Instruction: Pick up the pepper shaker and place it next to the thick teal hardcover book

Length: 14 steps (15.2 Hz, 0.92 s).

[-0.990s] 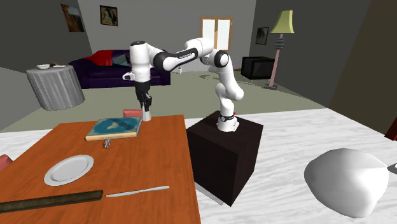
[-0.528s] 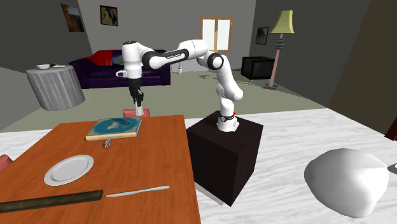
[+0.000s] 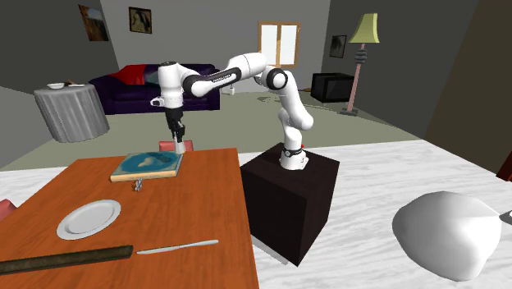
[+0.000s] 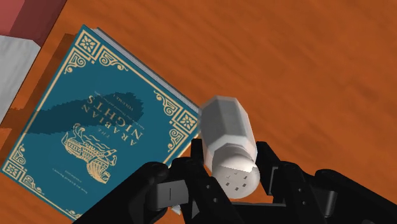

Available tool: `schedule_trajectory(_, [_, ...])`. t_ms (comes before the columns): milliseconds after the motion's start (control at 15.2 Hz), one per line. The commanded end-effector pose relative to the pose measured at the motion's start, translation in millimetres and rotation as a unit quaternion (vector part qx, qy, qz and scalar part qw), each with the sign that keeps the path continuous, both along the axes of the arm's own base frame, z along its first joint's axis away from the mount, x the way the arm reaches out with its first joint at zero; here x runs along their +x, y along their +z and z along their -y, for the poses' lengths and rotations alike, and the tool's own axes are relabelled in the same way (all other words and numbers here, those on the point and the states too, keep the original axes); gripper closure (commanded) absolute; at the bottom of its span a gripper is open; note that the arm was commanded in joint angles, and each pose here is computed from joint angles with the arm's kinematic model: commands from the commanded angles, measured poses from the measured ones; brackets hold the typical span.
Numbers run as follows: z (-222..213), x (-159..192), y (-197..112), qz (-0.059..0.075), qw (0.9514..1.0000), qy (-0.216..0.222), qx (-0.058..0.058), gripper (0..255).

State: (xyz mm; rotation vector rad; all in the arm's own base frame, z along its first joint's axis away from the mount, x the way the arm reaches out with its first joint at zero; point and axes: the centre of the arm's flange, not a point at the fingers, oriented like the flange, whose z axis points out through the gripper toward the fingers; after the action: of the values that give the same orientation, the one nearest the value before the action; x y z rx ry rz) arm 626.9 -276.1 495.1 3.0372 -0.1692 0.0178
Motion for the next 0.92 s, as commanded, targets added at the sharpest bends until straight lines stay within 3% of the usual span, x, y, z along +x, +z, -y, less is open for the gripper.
schedule_trajectory(0, [-0.7,0.6,-11.3,0.0,1.0,0.0,0.0,255])
schedule_trajectory(858, [-0.7,0.6,-80.0,0.0,1.0,0.0,0.0,255])
